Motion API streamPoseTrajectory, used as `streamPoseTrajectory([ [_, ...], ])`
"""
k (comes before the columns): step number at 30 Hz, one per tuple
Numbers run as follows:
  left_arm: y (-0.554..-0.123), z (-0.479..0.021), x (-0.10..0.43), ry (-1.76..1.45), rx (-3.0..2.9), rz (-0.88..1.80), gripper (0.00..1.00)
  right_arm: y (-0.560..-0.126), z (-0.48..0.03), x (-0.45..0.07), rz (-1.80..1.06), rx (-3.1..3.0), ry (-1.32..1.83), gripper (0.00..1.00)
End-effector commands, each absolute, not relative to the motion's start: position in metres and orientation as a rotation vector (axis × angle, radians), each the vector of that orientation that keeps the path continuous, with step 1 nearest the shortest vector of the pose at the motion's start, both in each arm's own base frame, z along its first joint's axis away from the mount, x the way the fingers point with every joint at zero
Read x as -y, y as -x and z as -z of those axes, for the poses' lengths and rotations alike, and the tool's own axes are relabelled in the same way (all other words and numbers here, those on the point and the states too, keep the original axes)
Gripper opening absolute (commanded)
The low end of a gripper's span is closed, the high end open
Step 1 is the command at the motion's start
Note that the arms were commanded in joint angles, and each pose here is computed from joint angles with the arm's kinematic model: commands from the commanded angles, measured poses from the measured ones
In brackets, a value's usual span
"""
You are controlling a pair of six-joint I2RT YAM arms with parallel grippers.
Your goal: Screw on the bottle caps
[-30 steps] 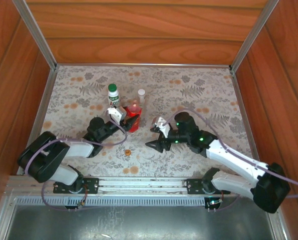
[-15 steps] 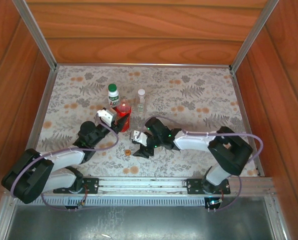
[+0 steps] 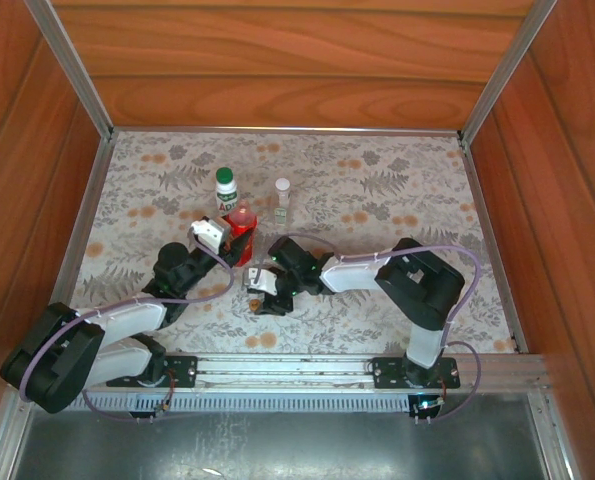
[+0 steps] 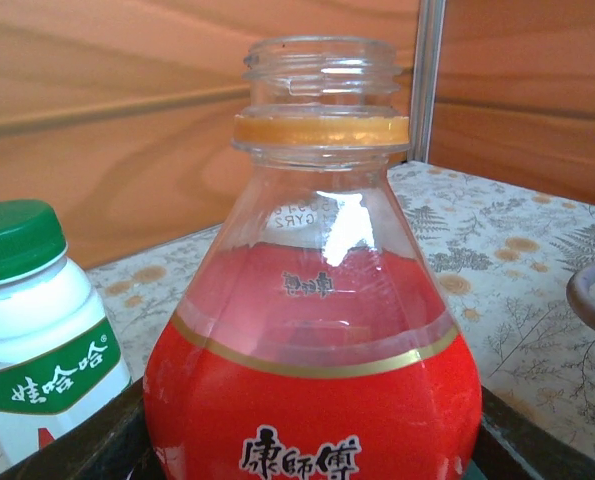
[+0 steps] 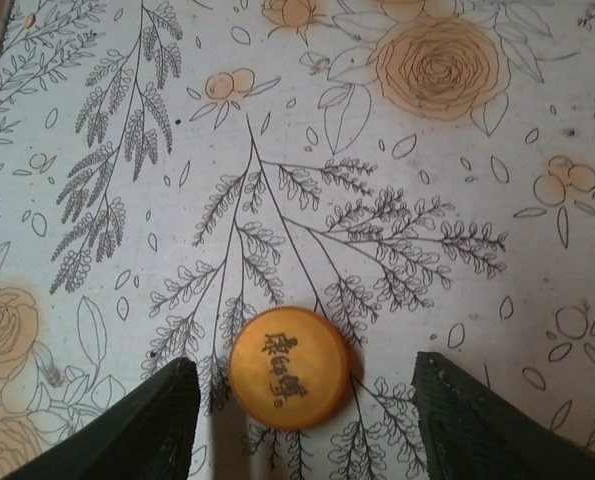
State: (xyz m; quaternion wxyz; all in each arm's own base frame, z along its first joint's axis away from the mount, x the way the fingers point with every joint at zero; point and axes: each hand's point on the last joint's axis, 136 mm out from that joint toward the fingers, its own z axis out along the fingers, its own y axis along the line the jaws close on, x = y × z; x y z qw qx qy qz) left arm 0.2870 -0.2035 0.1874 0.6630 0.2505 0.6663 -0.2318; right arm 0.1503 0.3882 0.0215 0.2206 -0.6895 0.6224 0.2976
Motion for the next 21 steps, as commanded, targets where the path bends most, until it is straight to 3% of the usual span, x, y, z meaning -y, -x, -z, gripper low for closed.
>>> streamPoseTrajectory([
  [1,-0.2863,-0.1888,0.2008,-0.564,-1.500,0.518,0.60,-0.1461,-0.0149,-0.3888,-0.805,-1.712,1.961,0.51],
  [3,-0.2864,-0.1883,0.2006,-0.564,-1.501,0.517,0.60,-0.1462,-0.0130,-0.3888,-0.798,-1.715,1.969,0.42],
  [21,-0.2872,-0.1832,0.2077,-0.597,-1.515,0.540,0.61,-0.1523,-0.0130,-0.3814,-0.718,-1.765,1.941,0.33],
])
